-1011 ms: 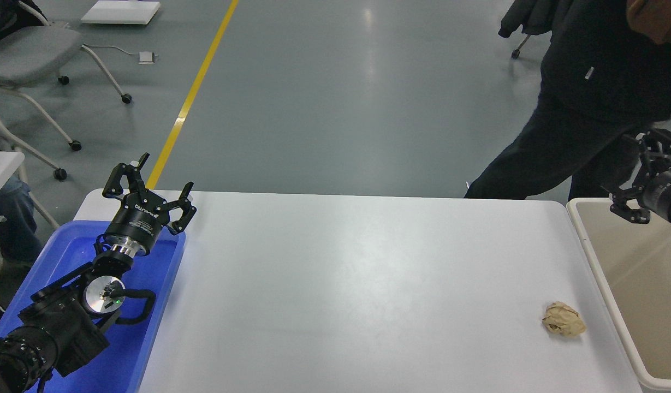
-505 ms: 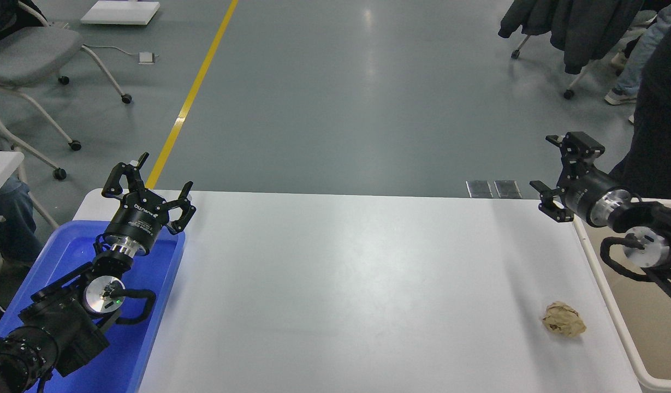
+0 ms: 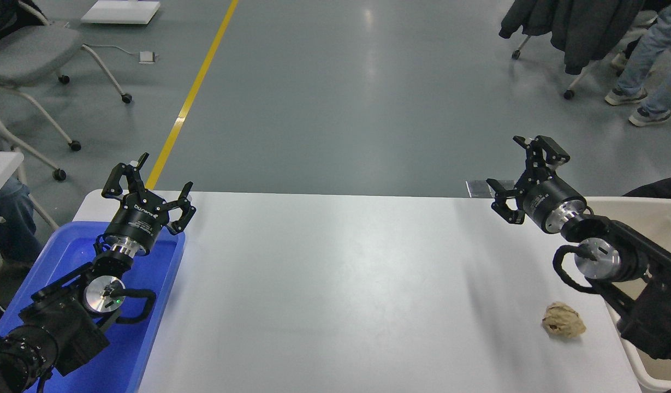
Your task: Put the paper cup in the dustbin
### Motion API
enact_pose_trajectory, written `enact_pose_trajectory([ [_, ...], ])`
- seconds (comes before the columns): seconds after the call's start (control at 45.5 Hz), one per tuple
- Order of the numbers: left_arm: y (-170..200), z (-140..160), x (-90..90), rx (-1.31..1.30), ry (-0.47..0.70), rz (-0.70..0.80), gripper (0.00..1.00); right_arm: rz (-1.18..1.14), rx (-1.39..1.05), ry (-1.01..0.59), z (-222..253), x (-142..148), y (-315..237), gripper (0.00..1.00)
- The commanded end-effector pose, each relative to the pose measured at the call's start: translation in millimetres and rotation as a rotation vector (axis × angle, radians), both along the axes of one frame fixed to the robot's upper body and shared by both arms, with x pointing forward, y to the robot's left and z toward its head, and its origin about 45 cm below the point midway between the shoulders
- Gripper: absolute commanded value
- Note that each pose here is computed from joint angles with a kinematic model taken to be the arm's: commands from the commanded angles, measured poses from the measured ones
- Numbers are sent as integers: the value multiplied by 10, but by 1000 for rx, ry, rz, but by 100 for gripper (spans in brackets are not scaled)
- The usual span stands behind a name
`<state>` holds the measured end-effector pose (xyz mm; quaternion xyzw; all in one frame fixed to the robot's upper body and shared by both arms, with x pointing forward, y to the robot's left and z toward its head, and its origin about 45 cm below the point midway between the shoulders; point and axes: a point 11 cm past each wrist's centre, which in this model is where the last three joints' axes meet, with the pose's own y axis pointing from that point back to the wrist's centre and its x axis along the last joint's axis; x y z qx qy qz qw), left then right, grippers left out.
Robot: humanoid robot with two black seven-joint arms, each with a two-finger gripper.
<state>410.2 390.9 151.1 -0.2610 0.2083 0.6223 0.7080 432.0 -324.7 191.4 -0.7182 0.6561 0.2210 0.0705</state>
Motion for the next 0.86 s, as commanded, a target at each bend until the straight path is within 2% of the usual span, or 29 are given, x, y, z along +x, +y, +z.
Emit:
enact_pose_trajectory([
  [0.0,0,-6,-4,1,2,0,100,-59,165,31,-163,-80,65,99],
  [0.418,-1,0,1,1,0,-1,100,-129,376,125,-561,-203,351,99],
  [0.835,0,-6,-4,1,2,0,100,-101,432,102,-577,-230,460,99],
])
